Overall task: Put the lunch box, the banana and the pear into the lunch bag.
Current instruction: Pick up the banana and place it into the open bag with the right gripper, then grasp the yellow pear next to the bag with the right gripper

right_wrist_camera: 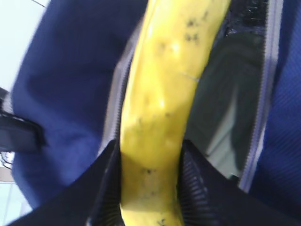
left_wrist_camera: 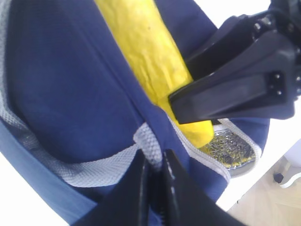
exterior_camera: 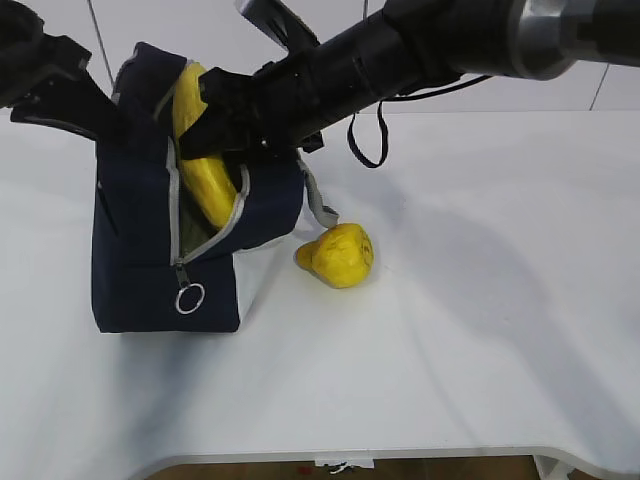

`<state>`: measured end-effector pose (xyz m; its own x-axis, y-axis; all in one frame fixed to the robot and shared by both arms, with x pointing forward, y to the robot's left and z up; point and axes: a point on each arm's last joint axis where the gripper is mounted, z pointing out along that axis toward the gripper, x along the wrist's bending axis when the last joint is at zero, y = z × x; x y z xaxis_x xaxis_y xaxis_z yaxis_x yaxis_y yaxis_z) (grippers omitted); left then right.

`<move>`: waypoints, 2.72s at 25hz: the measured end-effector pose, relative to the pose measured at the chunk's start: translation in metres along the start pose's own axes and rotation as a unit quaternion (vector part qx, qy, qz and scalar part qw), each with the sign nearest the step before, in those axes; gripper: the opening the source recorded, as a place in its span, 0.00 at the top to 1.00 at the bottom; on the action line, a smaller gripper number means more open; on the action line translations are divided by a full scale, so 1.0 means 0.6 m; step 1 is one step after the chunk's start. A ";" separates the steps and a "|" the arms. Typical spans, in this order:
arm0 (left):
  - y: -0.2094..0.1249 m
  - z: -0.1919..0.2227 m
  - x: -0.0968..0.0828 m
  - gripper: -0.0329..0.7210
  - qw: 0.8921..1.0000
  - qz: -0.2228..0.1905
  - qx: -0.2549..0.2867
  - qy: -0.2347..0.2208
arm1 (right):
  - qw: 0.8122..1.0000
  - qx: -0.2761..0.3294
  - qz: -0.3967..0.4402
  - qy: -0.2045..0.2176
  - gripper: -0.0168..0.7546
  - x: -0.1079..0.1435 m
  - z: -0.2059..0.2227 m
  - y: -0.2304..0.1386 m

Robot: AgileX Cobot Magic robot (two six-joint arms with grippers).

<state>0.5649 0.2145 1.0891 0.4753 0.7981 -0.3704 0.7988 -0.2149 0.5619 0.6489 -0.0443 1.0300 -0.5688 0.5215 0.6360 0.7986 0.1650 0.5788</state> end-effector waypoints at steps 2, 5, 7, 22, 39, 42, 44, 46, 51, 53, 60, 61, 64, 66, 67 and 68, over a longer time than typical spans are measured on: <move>0.000 0.000 0.000 0.94 1.000 -0.001 0.000 -0.001 | 1.000 0.005 -0.007 -0.006 0.63 -0.002 0.000 -0.001; 0.000 0.000 0.000 0.94 1.000 -0.001 -0.001 -0.001 | 1.000 0.005 -0.010 -0.011 0.63 -0.003 0.000 -0.001; 0.000 -0.001 -0.001 0.94 1.000 -0.001 -0.002 -0.001 | 1.000 0.004 -0.014 -0.017 0.63 -0.005 0.000 -0.001; 0.001 -0.001 -0.002 0.94 1.000 -0.002 -0.003 -0.003 | 1.000 0.007 -0.005 -0.029 0.53 -0.009 0.000 -0.002; -0.002 -0.002 0.003 0.94 1.000 0.011 0.006 0.014 | 0.996 0.043 -0.066 -0.038 0.31 0.030 -0.033 0.032; -0.002 -0.002 0.004 0.94 1.000 0.013 0.007 0.016 | 0.992 0.068 -0.086 -0.062 0.31 0.044 -0.052 0.043; -0.003 -0.002 0.004 0.94 1.000 0.014 0.008 0.018 | 0.987 0.098 -0.097 -0.086 0.31 0.051 -0.068 0.045; -0.003 -0.002 0.005 0.94 1.000 0.017 0.010 0.021 | 0.981 0.117 -0.103 -0.118 0.31 0.053 -0.082 0.047; -0.004 -0.002 0.007 0.94 0.999 0.022 0.014 0.028 | 0.967 0.117 -0.106 -0.202 0.31 0.046 -0.106 0.059; -0.005 -0.003 0.008 0.94 0.999 0.025 0.016 0.031 | 0.961 0.118 -0.105 -0.225 0.31 0.047 -0.116 0.061; -0.008 -0.002 0.016 0.94 0.997 0.041 0.030 0.052 | 0.945 0.127 -0.108 -0.283 0.31 0.070 -0.172 0.039; -0.009 -0.001 0.016 0.94 0.997 0.040 0.031 0.052 | 0.941 0.134 -0.107 -0.290 0.31 0.070 -0.178 0.031; -0.010 0.008 0.022 0.94 0.997 0.037 0.038 0.051 | 0.933 0.155 -0.100 -0.308 0.31 0.063 -0.185 0.010; -0.010 0.011 0.024 0.94 0.997 0.036 0.041 0.051 | 0.930 0.167 -0.086 -0.317 0.31 0.054 -0.181 -0.001; -0.010 0.012 0.024 0.94 0.997 0.035 0.042 0.050 | 0.929 0.170 -0.077 -0.318 0.31 0.050 -0.178 -0.004; -0.010 0.013 0.025 0.94 0.997 0.035 0.042 0.050 | 0.930 0.171 -0.065 -0.320 0.30 0.046 -0.174 -0.006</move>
<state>0.5699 0.2233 1.0745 0.4948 0.8311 -0.2540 0.7955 -0.3154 0.5174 0.6100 -0.1180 1.0988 -0.5176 0.8523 0.0746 0.8099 0.4600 0.3639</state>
